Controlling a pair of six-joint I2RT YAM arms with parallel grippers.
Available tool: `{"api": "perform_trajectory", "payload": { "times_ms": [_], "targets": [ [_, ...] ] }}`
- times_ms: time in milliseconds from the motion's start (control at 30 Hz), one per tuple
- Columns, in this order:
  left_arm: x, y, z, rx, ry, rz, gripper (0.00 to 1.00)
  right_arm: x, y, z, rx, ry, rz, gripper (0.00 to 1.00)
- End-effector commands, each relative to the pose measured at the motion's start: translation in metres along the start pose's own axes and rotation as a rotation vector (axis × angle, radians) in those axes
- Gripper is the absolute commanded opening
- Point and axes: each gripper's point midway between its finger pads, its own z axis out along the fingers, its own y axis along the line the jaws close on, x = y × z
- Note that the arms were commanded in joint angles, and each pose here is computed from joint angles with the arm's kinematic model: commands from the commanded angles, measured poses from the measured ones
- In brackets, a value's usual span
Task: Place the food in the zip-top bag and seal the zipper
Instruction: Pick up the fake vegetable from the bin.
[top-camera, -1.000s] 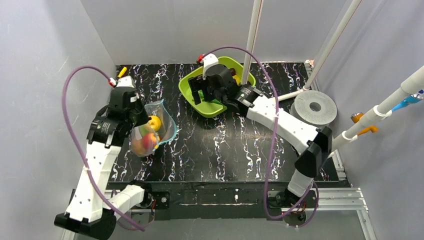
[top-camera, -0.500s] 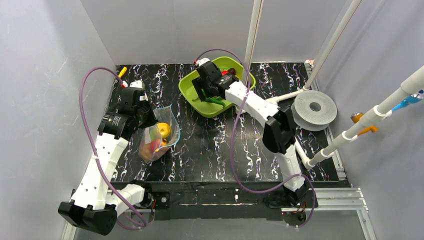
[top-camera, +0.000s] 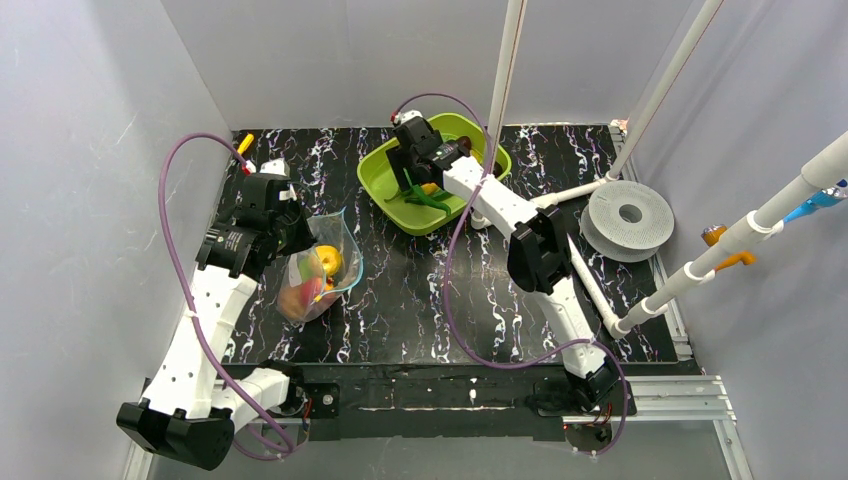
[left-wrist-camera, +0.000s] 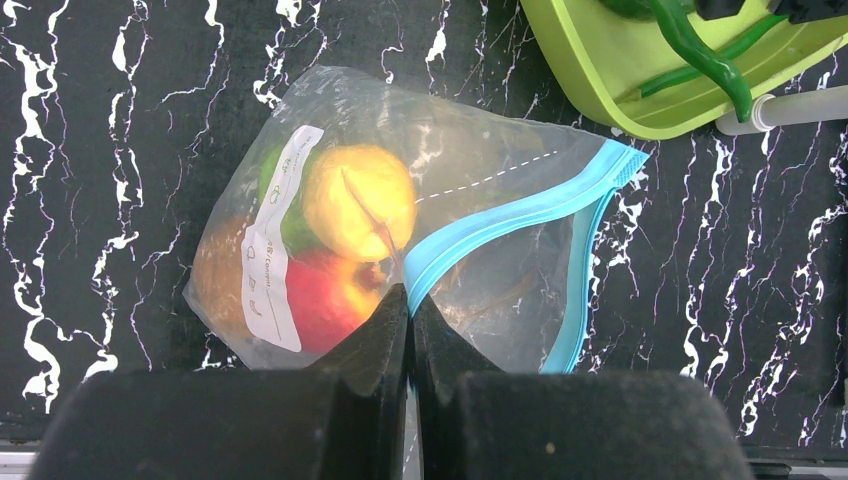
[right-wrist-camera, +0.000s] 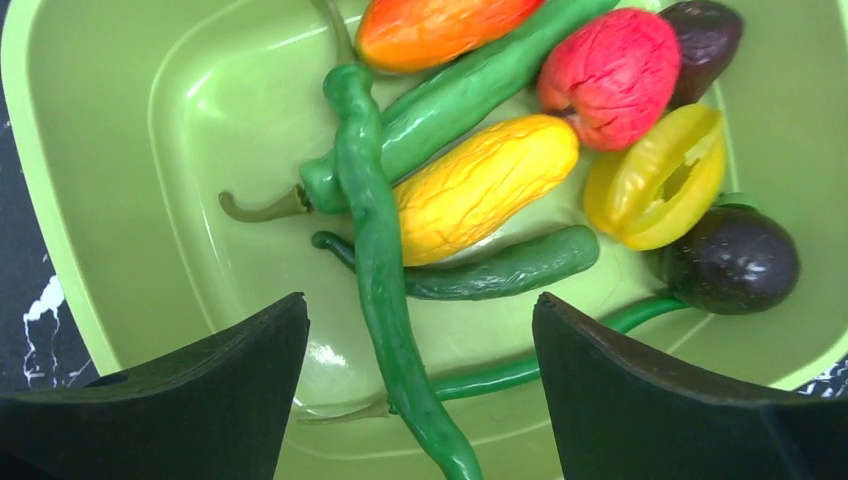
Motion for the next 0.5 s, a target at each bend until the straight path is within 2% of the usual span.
{"api": "perform_trajectory", "payload": {
  "times_ms": [0,300,467],
  "targets": [
    [-0.003,0.001,-0.002,0.001,-0.01,-0.004,0.0,0.0,0.007,-0.003,-0.06,-0.007,-0.023,0.85],
    [0.0,-0.003,-0.002,0.019,0.004,-0.015,0.0,0.04,0.006,0.018,-0.071,0.082,-0.114,0.7],
    [0.0,-0.003,-0.004,0.019,0.002,-0.019,0.0,0.038,0.002,0.017,-0.054,0.078,-0.13,0.58]
  ]
}}
